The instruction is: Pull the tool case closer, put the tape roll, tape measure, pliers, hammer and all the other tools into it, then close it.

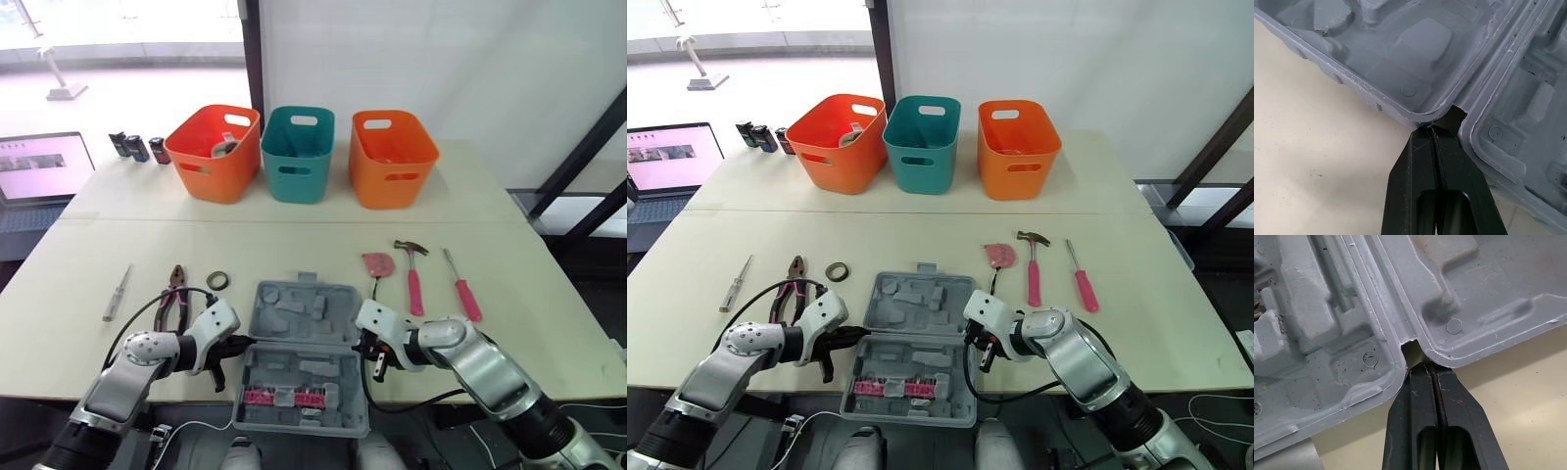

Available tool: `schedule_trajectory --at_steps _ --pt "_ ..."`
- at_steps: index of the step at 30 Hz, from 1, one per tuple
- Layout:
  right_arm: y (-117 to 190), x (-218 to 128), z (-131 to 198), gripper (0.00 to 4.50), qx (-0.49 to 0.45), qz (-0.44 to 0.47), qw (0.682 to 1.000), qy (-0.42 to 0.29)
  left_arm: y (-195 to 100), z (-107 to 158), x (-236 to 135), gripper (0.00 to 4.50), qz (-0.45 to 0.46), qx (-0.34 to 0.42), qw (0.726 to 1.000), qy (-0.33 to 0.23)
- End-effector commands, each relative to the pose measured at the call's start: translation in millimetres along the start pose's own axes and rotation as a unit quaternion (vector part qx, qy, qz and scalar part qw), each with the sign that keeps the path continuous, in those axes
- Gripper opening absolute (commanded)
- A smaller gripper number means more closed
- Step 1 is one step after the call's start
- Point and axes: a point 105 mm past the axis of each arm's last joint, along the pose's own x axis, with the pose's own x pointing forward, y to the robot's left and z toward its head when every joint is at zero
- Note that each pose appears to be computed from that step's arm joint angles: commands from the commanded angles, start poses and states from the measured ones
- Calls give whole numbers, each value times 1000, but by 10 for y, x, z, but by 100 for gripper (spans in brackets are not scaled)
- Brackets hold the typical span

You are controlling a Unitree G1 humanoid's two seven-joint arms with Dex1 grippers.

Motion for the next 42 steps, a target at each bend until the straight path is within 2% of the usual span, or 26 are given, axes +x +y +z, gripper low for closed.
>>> schedule_trajectory --at_steps 1,6,10,15,17,21,23,26,28,29,31,34,36,37,42 --pt "9 15 -184 6 23 -1 999 30 -158 -62 72 0 -28 -7 1000 9" --pt "-25 -22 -247 6 33 -14 999 35 -68 -167 -9 0 -4 -9 1000 26" --pt "-153 -146 -350 6 54 -47 997 37 121 -223 -196 0 40 -20 999 27" --pt "-254 -421 -358 6 104 -62 992 -20 374 -291 -498 0 90 -19 995 29" --pt "-397 -639 -372 6 114 -93 988 -56 510 -235 -686 0 115 -39 993 -11" --pt "-643 -1296 -550 6 130 -160 970 -130 853 -147 -1321 0 200 -87 970 -105" --pt "-738 -1615 -750 6 150 -199 958 -145 999 -286 -1667 0 254 -109 955 -102" --pt "-815 -1961 -1053 6 166 -248 943 -149 1112 -617 -2078 0 321 -121 938 -53" --pt "-840 -2176 -1299 56 195 -279 928 -153 1228 -773 -2416 0 388 -141 909 -49" --pt "-836 -2233 -1378 83 205 -286 924 -153 1263 -814 -2523 52 409 -151 898 -53" --pt "-832 -2358 -1563 178 219 -307 914 -148 1295 -936 -2730 125 448 -167 877 -44" --pt "-810 -2509 -1792 335 237 -339 900 -140 1256 -1120 -2947 280 481 -181 858 -18" --pt "-771 -2486 -1867 445 243 -341 898 -135 1238 -1159 -2960 389 483 -183 856 -17" --pt "-758 -2465 -1884 450 245 -341 897 -136 1235 -1167 -2958 436 482 -183 856 -18" --pt "-731 -2378 -1845 450 247 -337 896 -148 1241 -1177 -2889 444 475 -183 861 -22"
